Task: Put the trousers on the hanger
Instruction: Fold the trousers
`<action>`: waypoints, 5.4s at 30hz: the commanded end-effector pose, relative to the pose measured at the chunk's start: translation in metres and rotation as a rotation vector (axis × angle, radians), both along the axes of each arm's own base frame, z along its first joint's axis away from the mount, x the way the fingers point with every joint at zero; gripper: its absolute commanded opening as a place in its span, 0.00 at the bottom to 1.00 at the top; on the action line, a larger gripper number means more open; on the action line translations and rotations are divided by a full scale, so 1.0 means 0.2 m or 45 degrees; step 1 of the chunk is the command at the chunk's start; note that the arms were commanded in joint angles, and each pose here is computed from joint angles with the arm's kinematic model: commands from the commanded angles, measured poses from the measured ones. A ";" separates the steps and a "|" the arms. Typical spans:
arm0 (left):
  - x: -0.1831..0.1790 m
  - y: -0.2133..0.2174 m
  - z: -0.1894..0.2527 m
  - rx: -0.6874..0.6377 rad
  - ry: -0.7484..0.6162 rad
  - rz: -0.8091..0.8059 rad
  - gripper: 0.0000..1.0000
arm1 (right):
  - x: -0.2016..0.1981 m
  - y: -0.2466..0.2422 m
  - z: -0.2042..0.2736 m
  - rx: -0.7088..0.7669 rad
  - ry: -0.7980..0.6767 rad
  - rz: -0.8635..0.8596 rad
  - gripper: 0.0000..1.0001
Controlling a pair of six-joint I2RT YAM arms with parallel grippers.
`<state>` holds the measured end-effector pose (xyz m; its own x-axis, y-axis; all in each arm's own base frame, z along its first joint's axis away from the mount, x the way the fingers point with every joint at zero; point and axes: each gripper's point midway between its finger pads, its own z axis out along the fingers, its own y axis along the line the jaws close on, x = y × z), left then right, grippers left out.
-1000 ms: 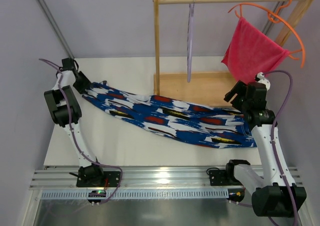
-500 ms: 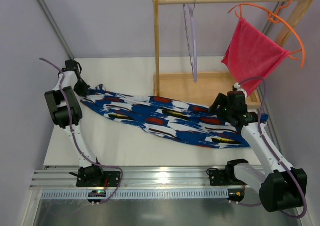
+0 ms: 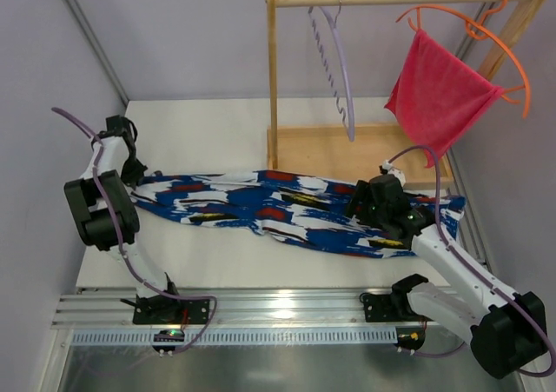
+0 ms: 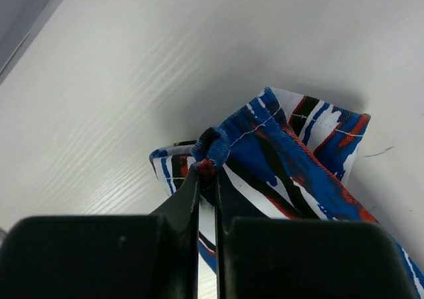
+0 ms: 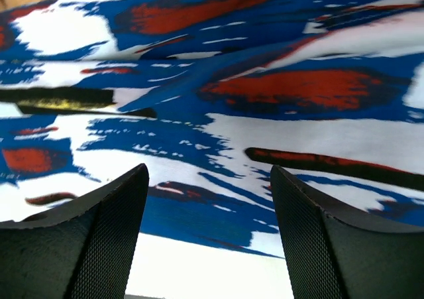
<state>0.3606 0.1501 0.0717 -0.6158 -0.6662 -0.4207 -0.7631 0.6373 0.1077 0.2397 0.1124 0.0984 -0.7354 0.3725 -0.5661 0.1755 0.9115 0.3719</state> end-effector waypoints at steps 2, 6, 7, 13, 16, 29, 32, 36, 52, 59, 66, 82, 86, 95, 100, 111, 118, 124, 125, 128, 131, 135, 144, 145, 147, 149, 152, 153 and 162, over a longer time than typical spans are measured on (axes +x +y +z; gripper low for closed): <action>-0.20 0.10 0.11 0.092 0.026 0.089 0.00 | -0.01 -0.20 0.09 -0.097 -0.027 -0.333 0.76; -0.31 0.15 0.16 0.108 0.017 0.123 0.00 | -0.06 -0.45 0.17 -0.233 -0.036 -0.725 0.79; -0.34 0.17 0.16 0.103 0.014 0.141 0.00 | -0.08 -0.53 0.18 -0.249 -0.030 -0.858 0.80; -0.38 0.12 0.16 0.063 -0.022 0.188 0.00 | -0.14 -0.87 0.14 -0.230 0.060 -1.234 0.81; -0.42 0.12 0.12 0.071 -0.016 0.216 0.00 | -0.25 -1.07 0.08 -0.268 0.118 -1.452 0.80; -0.40 0.15 0.20 0.081 -0.047 0.316 0.00 | -0.39 -1.27 -0.18 -0.273 0.302 -1.707 0.80; -0.41 0.15 0.19 0.094 -0.039 0.321 0.00 | -0.36 -1.29 -0.25 -0.256 0.321 -1.710 0.77; -0.44 0.15 0.14 0.090 -0.004 0.327 0.00 | -0.33 -1.31 -0.28 -0.247 0.325 -1.704 0.37; -0.59 0.21 0.14 0.098 0.011 0.432 0.16 | -0.59 -1.44 -0.10 -0.367 0.456 -1.827 0.34; -0.35 0.16 0.36 -0.004 -0.259 0.322 0.72 | -0.35 -1.43 0.16 -0.189 0.289 -1.642 0.60; -0.16 -0.06 0.33 -0.139 -0.314 0.080 0.73 | -0.07 -1.40 0.22 -0.076 0.360 -1.514 0.64; -0.23 0.01 0.20 -0.072 -0.244 0.243 0.73 | 0.13 -1.38 -0.10 -0.087 0.574 -1.553 0.68; -0.32 0.08 0.16 -0.053 -0.194 0.454 0.72 | 0.14 -1.39 -0.16 -0.108 0.590 -1.525 0.52; -0.40 0.08 0.13 -0.018 -0.132 0.516 0.67 | 0.04 -1.43 -0.14 -0.234 0.551 -1.545 0.04; -0.47 0.13 0.08 0.065 -0.056 0.516 0.66 | 0.01 -1.48 -0.07 -0.247 0.465 -1.595 0.04; -0.47 0.08 -0.04 -0.002 -0.022 0.498 0.65 | 0.02 -1.48 -0.07 -0.245 0.465 -1.558 0.04; -0.50 0.11 -0.10 0.031 0.050 0.521 0.51 | 0.03 -1.47 -0.07 -0.232 0.448 -1.535 0.04; -0.49 0.09 -0.10 0.006 0.042 0.518 0.01 | 0.03 -1.47 -0.05 -0.232 0.430 -1.527 0.04; -0.49 0.10 -0.06 0.019 0.011 0.523 0.01 | 0.04 -1.47 -0.03 -0.231 0.421 -1.530 0.04; -0.47 0.14 0.08 0.086 -0.061 0.521 0.01 | 0.03 -1.47 0.00 -0.240 0.415 -1.530 0.04; -0.45 0.18 0.25 0.144 -0.168 0.515 0.01 | 0.02 -1.48 0.08 -0.252 0.379 -1.550 0.04; -0.44 0.18 0.38 0.165 -0.266 0.510 0.01 | 0.02 -1.47 0.16 -0.232 0.307 -1.533 0.04; -0.43 0.16 0.43 0.162 -0.314 0.440 0.00 | -0.07 -1.48 0.40 -0.291 0.133 -1.554 0.04; -0.42 0.15 0.43 0.145 -0.330 0.422 0.01 | -0.07 -1.48 0.42 -0.294 0.109 -1.558 0.04; -0.41 0.14 0.45 0.147 -0.379 0.401 0.01 | -0.08 -1.48 0.43 -0.292 0.087 -1.568 0.04; -0.40 0.13 0.44 0.132 -0.409 0.389 0.06 | -0.09 -1.48 0.44 -0.292 0.071 -1.571 0.04; -0.37 0.11 0.38 0.094 -0.417 0.367 0.15 | -0.10 -1.48 0.42 -0.304 0.086 -1.574 0.04; -0.37 0.10 0.33 0.072 -0.396 0.369 0.12 | -0.11 -1.48 0.42 -0.306 0.093 -1.574 0.04; -0.23 0.04 0.15 -0.083 -0.343 0.259 0.40 | -0.09 -1.49 0.42 -0.316 0.090 -1.564 0.04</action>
<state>0.2999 0.1527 0.0916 -0.3451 -0.8176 -0.4609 -0.8912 0.4395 -0.1124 0.2131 -0.1696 0.1619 -0.0545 0.7757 -0.6288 0.9726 0.1837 0.1423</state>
